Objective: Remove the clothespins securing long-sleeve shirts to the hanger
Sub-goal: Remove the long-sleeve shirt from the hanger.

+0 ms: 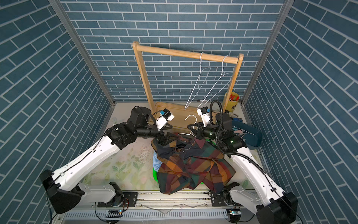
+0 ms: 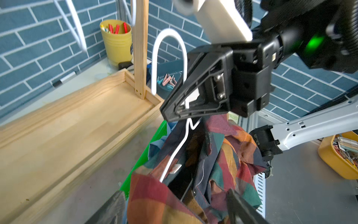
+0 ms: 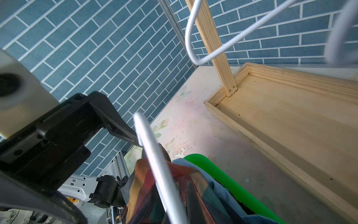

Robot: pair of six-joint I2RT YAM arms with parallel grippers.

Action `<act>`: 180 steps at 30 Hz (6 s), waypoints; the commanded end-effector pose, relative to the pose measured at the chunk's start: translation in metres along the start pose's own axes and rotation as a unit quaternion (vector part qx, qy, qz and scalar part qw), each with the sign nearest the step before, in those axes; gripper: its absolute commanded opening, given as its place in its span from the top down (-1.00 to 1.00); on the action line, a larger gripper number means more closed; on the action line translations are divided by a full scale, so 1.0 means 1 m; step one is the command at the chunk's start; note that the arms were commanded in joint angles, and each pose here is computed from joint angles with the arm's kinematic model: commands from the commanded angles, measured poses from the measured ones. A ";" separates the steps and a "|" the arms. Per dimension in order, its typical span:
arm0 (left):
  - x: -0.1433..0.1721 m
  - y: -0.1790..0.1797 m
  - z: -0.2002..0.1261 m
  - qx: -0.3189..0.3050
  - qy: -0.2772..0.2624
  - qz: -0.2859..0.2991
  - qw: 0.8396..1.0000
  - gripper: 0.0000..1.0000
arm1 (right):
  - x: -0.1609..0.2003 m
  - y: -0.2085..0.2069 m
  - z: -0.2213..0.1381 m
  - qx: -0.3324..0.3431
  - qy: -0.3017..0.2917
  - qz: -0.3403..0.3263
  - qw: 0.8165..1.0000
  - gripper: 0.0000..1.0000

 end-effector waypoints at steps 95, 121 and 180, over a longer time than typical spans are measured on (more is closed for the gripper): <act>-0.001 0.002 0.047 -0.018 0.038 0.005 0.999 1.00 | 0.025 0.036 -0.045 0.265 0.069 0.087 0.958 -0.70; -0.001 -0.003 0.042 -0.013 0.040 -0.003 0.999 1.00 | 0.023 0.025 0.010 0.290 0.108 0.074 0.948 -0.43; 0.018 -0.013 -0.072 -0.053 -0.029 0.018 0.998 1.00 | 0.059 -0.076 -0.045 0.420 0.085 0.200 0.881 1.00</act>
Point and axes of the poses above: each gripper's point midway between its finger pads, its own z axis out along the fingers, its own y axis along the line the jaws close on, x = y × z, the point moved 8 cm from there along -z, back along the fingers, and after that the axes turned 4 degrees about z, right-handed, at the moved point
